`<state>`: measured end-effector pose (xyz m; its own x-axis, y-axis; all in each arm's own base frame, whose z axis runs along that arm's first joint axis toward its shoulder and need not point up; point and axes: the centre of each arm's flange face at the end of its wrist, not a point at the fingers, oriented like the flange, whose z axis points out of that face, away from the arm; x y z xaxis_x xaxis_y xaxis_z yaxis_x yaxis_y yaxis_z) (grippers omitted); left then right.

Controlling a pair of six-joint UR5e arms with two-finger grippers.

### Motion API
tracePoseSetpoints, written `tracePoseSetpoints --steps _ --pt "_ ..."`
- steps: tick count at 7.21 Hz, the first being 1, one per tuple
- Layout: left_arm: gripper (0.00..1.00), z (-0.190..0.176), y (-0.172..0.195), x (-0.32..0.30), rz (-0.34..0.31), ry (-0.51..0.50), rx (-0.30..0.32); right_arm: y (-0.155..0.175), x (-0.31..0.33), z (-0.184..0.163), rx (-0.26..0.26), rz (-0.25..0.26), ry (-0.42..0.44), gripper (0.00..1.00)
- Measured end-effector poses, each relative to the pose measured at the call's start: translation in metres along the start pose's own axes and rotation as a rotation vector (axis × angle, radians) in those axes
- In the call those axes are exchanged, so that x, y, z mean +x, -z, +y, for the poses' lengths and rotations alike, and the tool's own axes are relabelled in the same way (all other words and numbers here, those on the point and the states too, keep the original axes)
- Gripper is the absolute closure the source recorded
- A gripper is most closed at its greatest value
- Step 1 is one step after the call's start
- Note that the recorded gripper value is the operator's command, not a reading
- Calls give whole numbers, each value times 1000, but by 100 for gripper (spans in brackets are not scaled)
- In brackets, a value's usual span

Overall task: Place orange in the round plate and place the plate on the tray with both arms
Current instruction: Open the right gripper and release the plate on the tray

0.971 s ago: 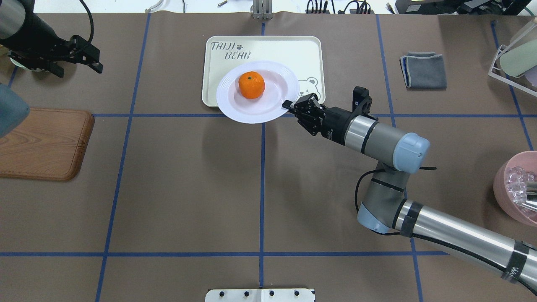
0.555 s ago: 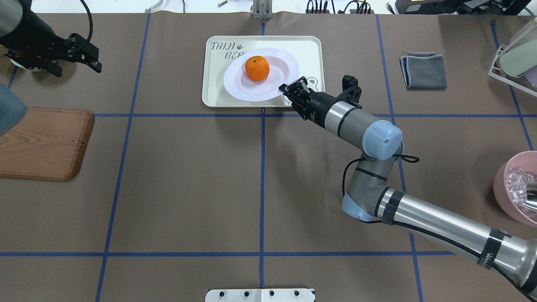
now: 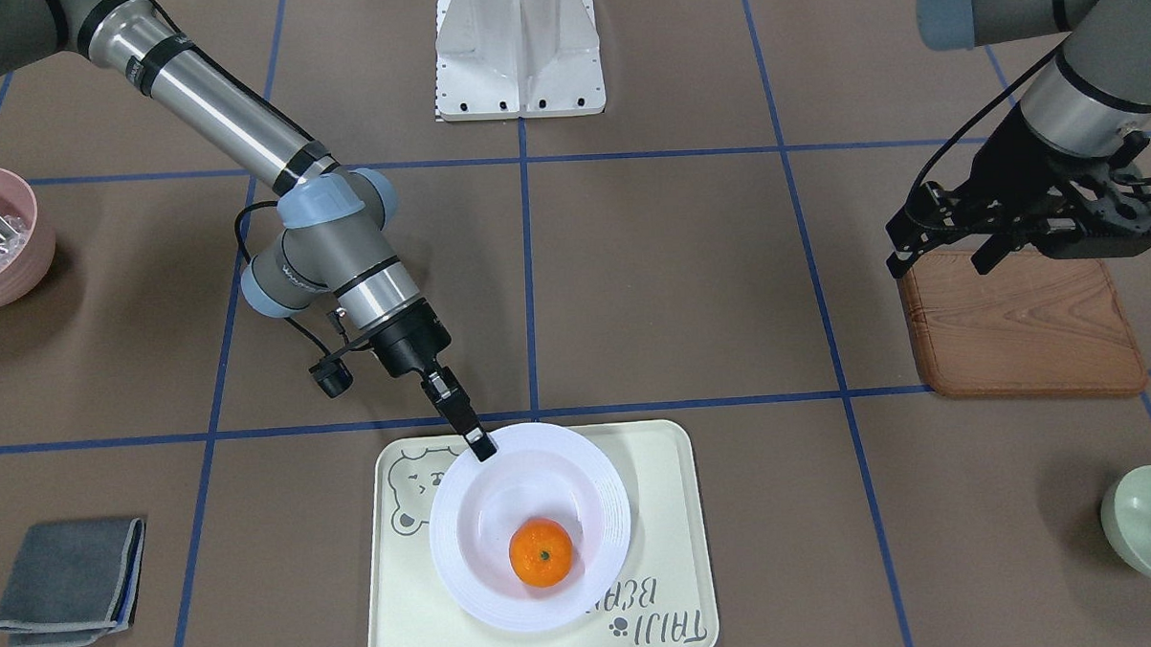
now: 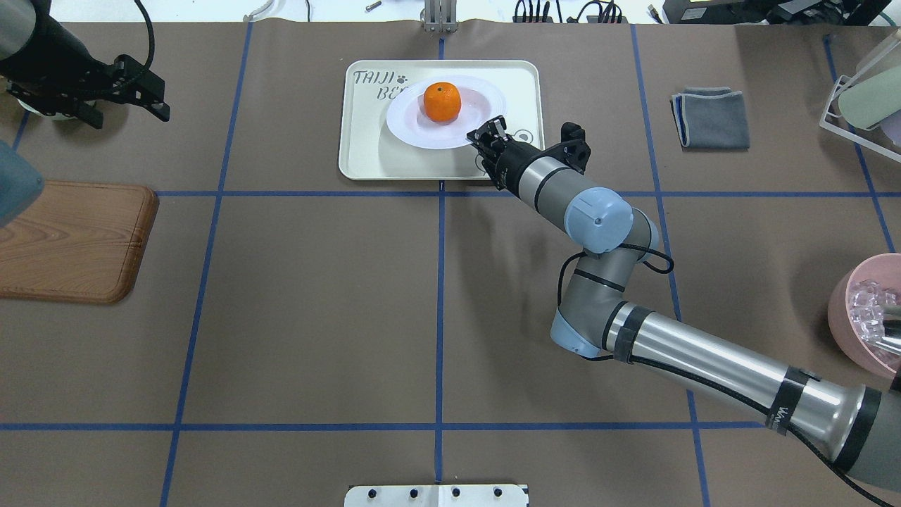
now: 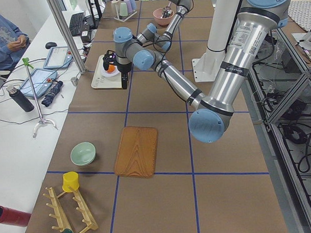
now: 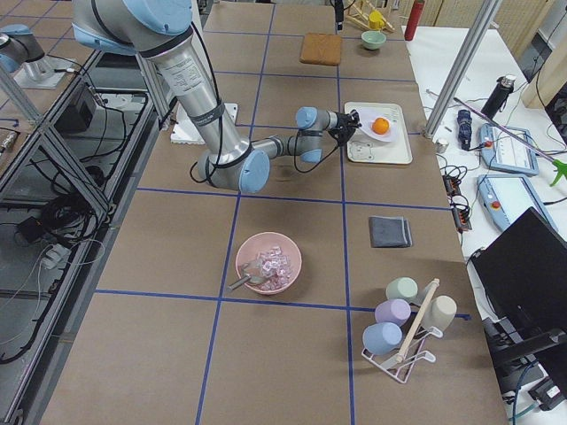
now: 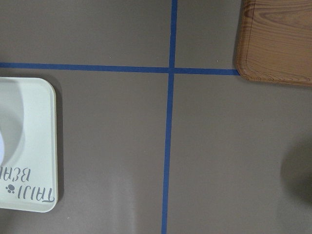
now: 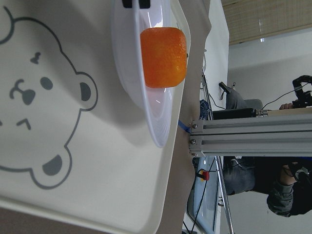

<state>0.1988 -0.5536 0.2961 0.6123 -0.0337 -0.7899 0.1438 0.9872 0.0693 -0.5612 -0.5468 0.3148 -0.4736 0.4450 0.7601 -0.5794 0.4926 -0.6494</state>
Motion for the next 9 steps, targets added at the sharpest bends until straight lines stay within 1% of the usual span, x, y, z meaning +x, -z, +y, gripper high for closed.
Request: tracePoseSetpoints --steps 1,3,4,5,6,7,8,9 --pt "2 0 1 0 1 -1 1 -3 0 2 6 2 -5 1" --pt "2 1 2 1 2 -2 3 -3 -1 5 5 2 -9 0" --pt "2 1 3 1 3 -2 4 3 -2 8 -8 -4 -8 0" --pt "2 1 4 1 4 -2 6 20 -2 13 -35 -16 -3 0" --pt "2 0 5 1 4 -2 7 47 3 21 -76 -25 8 0" --pt "2 0 6 0 4 0 8 78 15 30 -119 -25 17 0" --pt "2 -1 6 -1 3 1 9 104 24 33 -151 -23 34 0" --pt "2 -1 5 -2 1 3 9 124 32 27 -179 -7 104 0"
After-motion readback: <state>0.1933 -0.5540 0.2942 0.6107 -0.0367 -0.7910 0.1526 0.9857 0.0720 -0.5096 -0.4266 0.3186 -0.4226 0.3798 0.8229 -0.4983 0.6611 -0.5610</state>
